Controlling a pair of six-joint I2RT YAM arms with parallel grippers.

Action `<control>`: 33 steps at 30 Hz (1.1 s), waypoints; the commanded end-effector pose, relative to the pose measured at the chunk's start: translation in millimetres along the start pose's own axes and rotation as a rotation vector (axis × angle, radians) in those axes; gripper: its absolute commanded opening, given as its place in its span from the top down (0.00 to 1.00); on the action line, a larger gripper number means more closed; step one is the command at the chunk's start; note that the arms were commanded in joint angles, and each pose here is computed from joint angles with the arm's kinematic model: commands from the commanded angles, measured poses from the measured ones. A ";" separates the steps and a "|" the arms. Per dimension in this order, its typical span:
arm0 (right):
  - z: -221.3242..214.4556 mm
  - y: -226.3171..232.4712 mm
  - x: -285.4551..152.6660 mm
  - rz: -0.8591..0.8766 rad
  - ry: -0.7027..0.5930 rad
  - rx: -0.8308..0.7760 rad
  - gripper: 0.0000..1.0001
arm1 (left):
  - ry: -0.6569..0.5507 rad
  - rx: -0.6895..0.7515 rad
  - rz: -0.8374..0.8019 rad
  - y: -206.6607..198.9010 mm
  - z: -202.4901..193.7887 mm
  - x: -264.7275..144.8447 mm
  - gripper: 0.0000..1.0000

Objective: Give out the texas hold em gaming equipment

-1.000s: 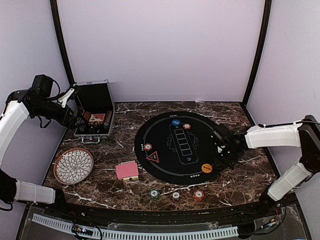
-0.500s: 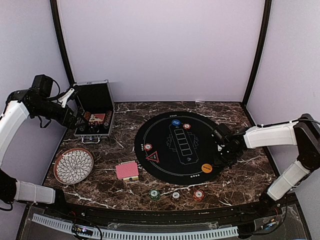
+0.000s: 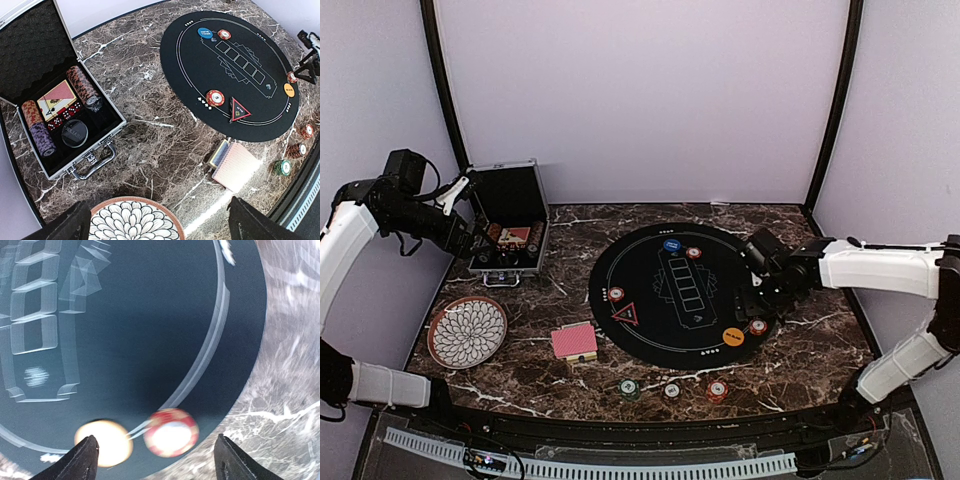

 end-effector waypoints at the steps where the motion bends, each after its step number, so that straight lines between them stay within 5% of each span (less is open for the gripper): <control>1: -3.9 39.6 -48.3 0.067 -0.063 -0.196 0.17 | -0.001 0.016 -0.003 -2.9 -0.8 -6.4 0.01; 14: -98.7 152.6 -87.3 0.439 0.106 -0.725 0.14 | 0.002 0.006 -0.004 -2.9 0.3 -7.5 0.01; 33: -128.5 184.8 -54.3 0.462 0.203 -0.876 0.27 | -0.002 0.011 -0.004 -4.0 1.6 -10.4 0.01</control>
Point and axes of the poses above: each gripper's point midway between its finger pads, its own x axis out along the fingers, its own y axis along the line the jaws close on, z = x × y, the point moved 7 cm from there along -x, back along the fingers, and after that the axes turned 3 degrees about x, right-handed, at the moved point
